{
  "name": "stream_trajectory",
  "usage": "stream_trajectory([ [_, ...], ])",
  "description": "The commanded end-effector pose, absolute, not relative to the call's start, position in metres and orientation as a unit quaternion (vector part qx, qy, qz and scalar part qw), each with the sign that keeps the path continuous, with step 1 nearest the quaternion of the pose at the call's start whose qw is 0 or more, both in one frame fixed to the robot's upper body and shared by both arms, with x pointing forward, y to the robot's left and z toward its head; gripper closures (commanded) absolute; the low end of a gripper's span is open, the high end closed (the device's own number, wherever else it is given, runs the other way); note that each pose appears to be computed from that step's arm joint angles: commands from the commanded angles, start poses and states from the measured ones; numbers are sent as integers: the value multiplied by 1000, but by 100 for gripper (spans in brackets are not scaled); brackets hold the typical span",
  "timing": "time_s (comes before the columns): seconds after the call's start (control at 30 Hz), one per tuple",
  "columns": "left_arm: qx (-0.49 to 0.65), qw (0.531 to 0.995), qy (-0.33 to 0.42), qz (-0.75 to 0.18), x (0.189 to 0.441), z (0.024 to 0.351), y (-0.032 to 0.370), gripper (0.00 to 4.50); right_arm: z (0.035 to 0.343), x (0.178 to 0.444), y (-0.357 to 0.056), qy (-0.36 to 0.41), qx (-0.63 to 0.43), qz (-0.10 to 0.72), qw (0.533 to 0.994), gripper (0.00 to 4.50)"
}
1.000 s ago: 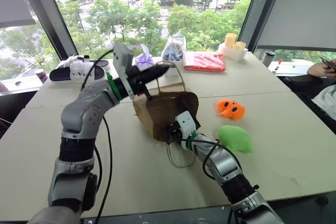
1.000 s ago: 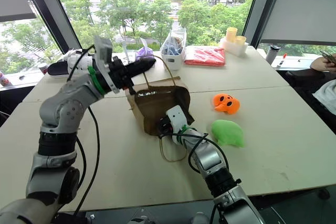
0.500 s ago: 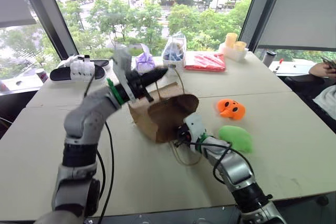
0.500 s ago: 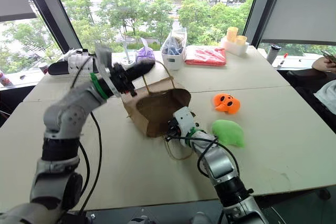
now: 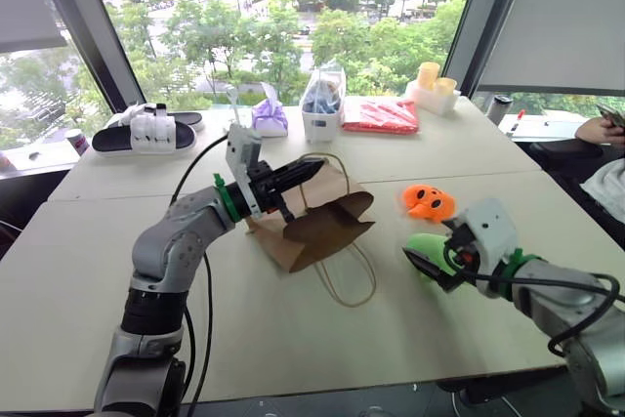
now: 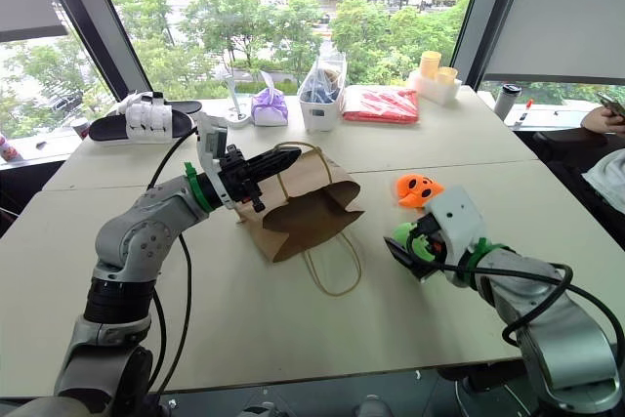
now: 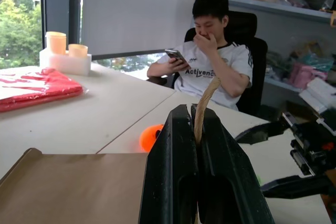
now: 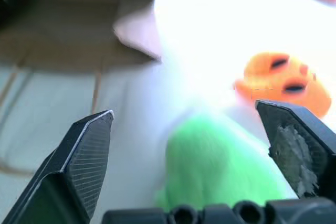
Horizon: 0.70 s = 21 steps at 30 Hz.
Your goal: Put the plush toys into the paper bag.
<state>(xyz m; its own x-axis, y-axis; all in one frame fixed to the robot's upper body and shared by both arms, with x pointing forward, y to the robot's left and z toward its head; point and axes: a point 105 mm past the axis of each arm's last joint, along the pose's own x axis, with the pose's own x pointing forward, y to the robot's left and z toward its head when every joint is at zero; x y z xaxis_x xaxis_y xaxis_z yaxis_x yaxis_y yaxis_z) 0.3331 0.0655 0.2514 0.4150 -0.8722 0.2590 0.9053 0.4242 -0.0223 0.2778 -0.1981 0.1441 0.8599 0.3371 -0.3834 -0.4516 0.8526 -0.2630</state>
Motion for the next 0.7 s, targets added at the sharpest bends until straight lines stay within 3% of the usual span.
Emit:
stream_trajectory([
  [0.03, -64, 831, -136, -535, 327, 266, 65, 450, 134, 283, -207, 162, -174, 193, 952, 8],
  [0.2, -63, 832, -137, -534, 326, 267, 65, 450, 110, 298, -217, 175, -127, 165, 962, 8],
  [0.3, -58, 834, -138, -531, 326, 266, 67, 450, 104, 310, -229, 176, -182, 137, 958, 8],
  [0.4, -54, 837, -142, -525, 327, 267, 68, 450, 106, 317, -231, 159, -217, 134, 954, 88],
  [0.63, -58, 840, -146, -519, 328, 270, 71, 450, 126, 323, -231, 118, -239, 127, 955, 438],
  [0.7, -61, 842, -147, -516, 330, 271, 71, 450, 136, 320, -228, 106, -251, 144, 951, 444],
])
